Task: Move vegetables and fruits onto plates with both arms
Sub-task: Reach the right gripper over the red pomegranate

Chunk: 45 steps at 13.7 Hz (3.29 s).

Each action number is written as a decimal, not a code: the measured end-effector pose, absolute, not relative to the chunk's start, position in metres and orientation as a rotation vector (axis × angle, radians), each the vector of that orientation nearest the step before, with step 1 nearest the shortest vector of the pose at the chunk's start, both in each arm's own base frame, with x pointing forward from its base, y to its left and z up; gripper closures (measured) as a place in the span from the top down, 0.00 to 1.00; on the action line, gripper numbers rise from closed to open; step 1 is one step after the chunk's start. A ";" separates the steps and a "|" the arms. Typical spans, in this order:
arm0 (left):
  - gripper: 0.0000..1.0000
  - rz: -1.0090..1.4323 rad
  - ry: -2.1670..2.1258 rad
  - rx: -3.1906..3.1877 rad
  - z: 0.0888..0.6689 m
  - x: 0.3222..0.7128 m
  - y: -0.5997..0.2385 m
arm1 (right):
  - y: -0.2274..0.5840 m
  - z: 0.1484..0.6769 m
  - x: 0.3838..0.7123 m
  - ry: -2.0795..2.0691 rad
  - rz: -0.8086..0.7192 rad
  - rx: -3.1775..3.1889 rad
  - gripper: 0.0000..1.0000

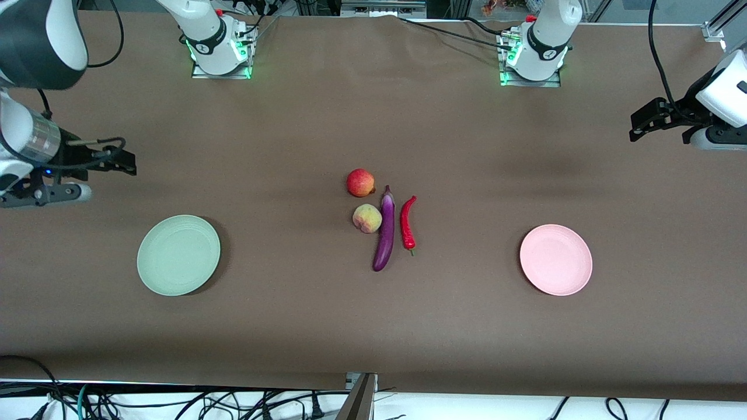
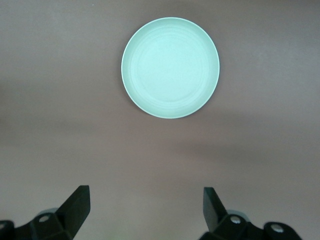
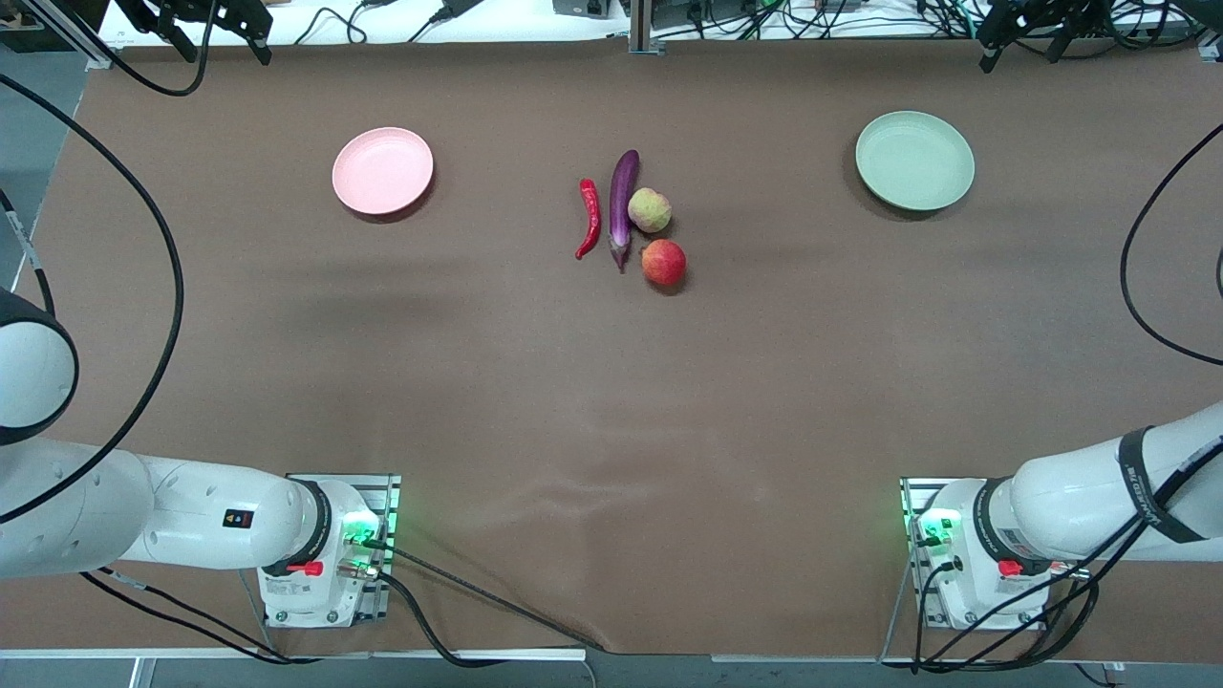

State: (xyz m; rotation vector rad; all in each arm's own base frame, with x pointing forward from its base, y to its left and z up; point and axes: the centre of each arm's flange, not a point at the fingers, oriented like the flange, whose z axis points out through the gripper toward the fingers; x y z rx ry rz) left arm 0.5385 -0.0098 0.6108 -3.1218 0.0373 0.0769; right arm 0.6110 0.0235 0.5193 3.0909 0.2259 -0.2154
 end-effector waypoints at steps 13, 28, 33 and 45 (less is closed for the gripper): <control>1.00 0.088 0.038 -3.121 0.611 0.537 -0.010 | 0.204 0.455 0.614 -0.060 -0.254 3.234 1.00; 1.00 0.091 0.040 -3.121 0.611 0.537 -0.011 | 0.458 0.271 0.528 -0.206 -0.248 3.204 1.00; 1.00 0.092 0.049 -3.121 0.611 0.537 -0.014 | 0.472 0.237 0.514 -0.171 -0.277 3.186 1.00; 1.00 0.094 0.054 -3.120 0.612 0.536 -0.016 | 0.479 0.212 0.495 -0.088 -0.374 3.124 1.00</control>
